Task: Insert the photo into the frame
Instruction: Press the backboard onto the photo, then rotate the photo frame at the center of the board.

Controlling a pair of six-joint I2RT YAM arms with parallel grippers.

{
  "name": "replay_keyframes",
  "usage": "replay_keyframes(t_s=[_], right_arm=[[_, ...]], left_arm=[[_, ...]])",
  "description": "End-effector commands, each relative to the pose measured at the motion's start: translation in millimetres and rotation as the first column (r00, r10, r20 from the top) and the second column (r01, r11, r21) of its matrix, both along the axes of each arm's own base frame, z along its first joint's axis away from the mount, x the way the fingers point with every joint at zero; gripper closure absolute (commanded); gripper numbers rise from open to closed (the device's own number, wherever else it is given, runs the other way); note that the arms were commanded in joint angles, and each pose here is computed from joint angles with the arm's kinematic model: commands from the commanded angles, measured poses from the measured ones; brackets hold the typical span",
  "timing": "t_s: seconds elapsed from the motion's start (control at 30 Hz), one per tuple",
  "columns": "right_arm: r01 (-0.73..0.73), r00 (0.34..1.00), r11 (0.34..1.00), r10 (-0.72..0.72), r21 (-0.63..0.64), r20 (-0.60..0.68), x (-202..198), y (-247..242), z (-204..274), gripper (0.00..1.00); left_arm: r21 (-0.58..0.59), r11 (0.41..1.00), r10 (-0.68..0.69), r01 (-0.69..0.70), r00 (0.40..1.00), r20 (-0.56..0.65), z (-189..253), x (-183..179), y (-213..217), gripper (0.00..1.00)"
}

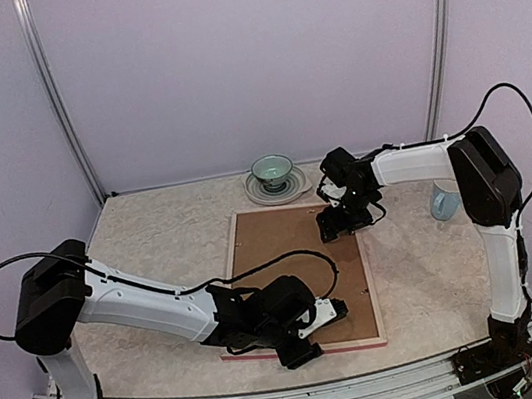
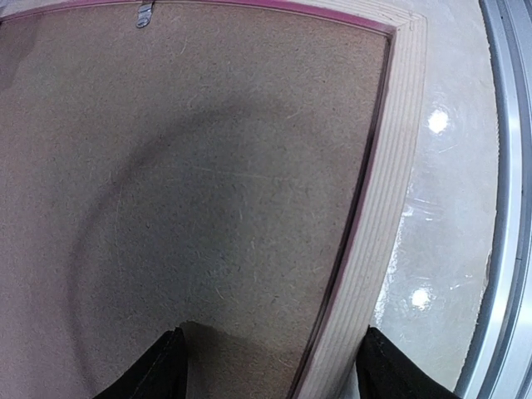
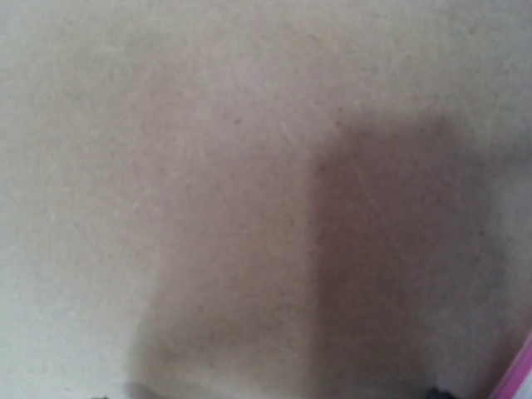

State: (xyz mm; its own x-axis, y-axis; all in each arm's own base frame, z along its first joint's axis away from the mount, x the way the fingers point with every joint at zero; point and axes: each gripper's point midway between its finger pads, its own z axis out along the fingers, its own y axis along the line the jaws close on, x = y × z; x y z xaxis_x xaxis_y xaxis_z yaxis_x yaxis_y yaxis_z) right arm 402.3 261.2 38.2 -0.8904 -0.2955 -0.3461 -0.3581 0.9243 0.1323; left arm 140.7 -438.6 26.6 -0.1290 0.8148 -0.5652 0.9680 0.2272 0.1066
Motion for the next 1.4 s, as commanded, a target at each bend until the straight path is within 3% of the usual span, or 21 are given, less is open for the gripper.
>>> replay_keyframes(t_s=[0.0,0.3,0.6,0.73,0.97,1.13,1.37], right_arm=[[-0.045,0.983,0.999,0.04,-0.024,-0.177,-48,-4,-21,0.19],[-0.019,1.0,0.999,0.019,0.026,-0.024,-19,6,23,0.13],[-0.028,0.99,0.988,0.006,0.152,0.144,-1,16,90,0.06],[-0.021,0.986,0.989,-0.004,0.146,0.167,-5,9,97,0.01],[0.035,0.984,0.991,-0.056,0.127,0.167,-8,-15,86,0.01],[0.085,0.98,0.988,-0.106,0.126,0.17,0,-32,79,0.01],[0.085,0.964,0.995,-0.094,0.044,0.25,46,-51,74,0.01]], left_arm=[[0.012,0.999,0.05,-0.051,0.998,0.042,-3,14,0,0.32],[-0.001,0.996,0.094,-0.094,0.993,0.065,4,23,2,0.24],[-0.153,0.972,0.19,-0.181,0.981,0.046,65,46,5,0.1],[-0.216,0.944,0.256,-0.249,0.967,0.004,93,60,13,0.01],[-0.193,0.907,0.379,-0.375,0.925,-0.02,101,80,36,0.01],[-0.126,0.837,0.532,-0.532,0.846,-0.036,91,101,69,0.01],[-0.097,0.645,0.753,-0.758,0.652,-0.086,75,126,141,0.01]])
